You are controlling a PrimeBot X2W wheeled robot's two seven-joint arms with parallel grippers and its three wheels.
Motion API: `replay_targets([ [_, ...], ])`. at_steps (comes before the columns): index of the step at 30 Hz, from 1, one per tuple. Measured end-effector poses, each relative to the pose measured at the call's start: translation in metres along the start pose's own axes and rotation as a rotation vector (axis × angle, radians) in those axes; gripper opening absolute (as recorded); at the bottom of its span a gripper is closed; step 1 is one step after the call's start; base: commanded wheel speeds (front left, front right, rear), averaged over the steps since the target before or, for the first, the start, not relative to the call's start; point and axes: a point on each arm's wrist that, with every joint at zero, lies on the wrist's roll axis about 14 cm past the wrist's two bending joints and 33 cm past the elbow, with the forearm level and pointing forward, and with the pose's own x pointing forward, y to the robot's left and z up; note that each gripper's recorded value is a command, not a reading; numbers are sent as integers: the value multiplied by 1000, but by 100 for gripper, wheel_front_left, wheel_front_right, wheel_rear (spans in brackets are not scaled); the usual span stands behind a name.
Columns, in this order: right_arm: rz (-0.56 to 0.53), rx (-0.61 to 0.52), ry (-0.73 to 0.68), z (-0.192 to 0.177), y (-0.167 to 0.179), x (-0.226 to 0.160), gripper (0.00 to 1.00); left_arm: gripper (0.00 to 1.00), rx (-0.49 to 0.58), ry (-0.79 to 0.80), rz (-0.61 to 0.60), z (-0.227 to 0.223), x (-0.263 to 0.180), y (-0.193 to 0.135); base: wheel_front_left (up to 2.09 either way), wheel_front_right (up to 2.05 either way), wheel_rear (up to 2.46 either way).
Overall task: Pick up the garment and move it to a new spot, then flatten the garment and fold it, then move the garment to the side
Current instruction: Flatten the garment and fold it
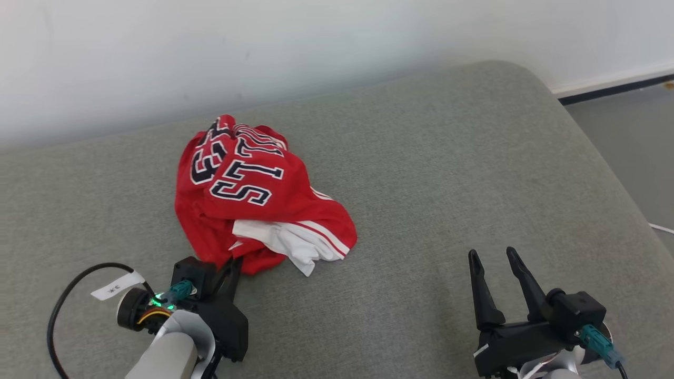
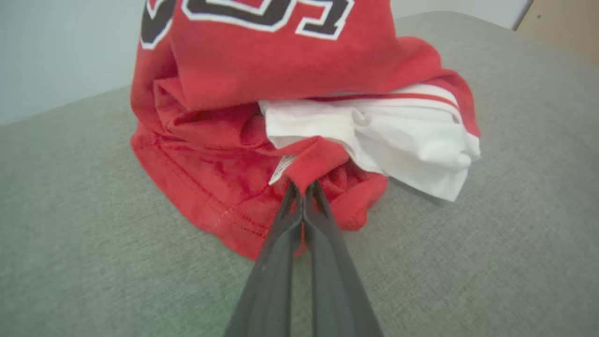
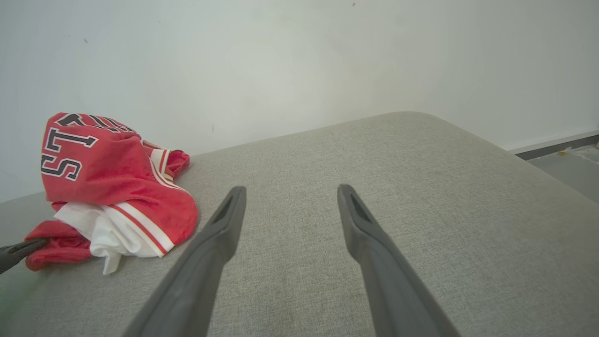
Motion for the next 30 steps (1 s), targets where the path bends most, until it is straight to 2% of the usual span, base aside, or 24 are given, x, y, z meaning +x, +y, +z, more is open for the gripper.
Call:
replay_targets([
  [6, 30, 10, 5, -3, 10, 3, 100, 0, 34, -111, 61, 31, -19, 18, 0, 0, 0],
  [14, 82, 19, 4, -4, 28, 10, 100, 0, 86, -142, 211, 38, -85, 47, 0, 0, 0],
  [21, 135, 22, 21, -9, 46, 17, 100, 0, -9, -18, 301, -2, -146, 41, 0, 0, 0],
  [25, 151, 22, 26, -10, 51, 18, 100, 0, -104, 17, 314, -21, -160, 29, 0, 0, 0],
  [27, 157, 22, 28, -10, 53, 18, 100, 0, -117, 21, 317, -25, -162, 28, 0, 0, 0],
  [28, 164, 22, 33, -11, 56, 18, 100, 45, -113, 16, 328, -25, -164, 29, 0, 0, 0],
  [29, 171, 24, 34, -11, 58, 18, 100, 100, -112, -10, 349, -21, -165, 33, 0, 0, 0],
  [30, 180, 27, 39, -12, 61, 18, 100, 100, -118, -39, 363, -17, -166, 35, 0, 0, 0],
])
